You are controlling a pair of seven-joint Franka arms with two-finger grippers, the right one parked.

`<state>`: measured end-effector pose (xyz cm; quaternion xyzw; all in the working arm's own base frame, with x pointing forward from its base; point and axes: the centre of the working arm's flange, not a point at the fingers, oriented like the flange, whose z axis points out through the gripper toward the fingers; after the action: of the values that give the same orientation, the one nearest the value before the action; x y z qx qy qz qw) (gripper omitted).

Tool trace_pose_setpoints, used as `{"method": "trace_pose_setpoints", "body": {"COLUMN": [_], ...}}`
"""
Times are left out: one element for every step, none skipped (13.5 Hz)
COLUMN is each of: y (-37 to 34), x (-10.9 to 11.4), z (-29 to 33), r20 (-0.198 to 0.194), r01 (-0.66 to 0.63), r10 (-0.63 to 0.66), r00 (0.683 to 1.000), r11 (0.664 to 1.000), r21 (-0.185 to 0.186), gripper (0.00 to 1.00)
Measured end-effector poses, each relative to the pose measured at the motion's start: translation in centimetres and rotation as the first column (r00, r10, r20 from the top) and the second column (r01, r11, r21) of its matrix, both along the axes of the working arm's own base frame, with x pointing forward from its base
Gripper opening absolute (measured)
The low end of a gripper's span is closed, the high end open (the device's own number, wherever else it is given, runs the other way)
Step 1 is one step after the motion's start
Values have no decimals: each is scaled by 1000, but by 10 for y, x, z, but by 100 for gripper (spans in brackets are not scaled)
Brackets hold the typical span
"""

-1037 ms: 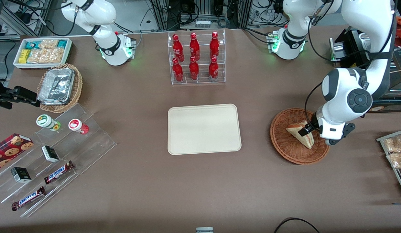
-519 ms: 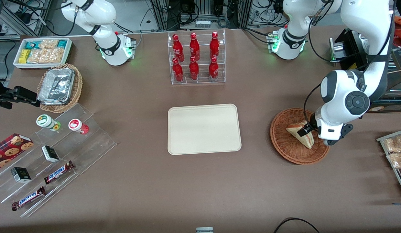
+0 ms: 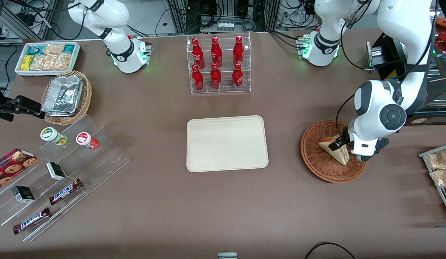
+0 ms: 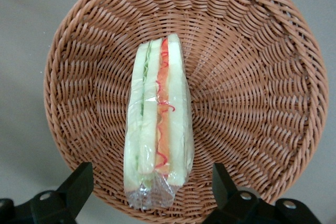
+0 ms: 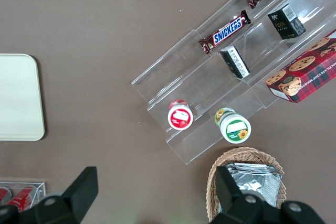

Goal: Place sandwich from basket to tray
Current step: 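Lower the left gripper around the wrapped sandwich and close it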

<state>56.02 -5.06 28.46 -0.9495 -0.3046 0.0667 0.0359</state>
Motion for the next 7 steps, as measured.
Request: {"method": "trace_pose_setpoints", "body": {"y": [0,0,1,1,2,3,4], "x": [0,-1,-2,-4,-5,-6,-6], "z": [-5,-10,-15,-18,-21,-23,-23], "r20": [-1,1,5,7,6,4,3], "r01": [0,0,-1,-3,-5,-12,-22], "r10": [0,0,1,3,5,12,22], "r00": [1000,1000,1000,1000,1000,1000,1000], "r11": [1000,1000,1000,1000,1000,1000,1000], "r21": [-1,-2,-3,-3,-4,-3,-1], "gripper": [100,100,100,100,99,96,85]}}
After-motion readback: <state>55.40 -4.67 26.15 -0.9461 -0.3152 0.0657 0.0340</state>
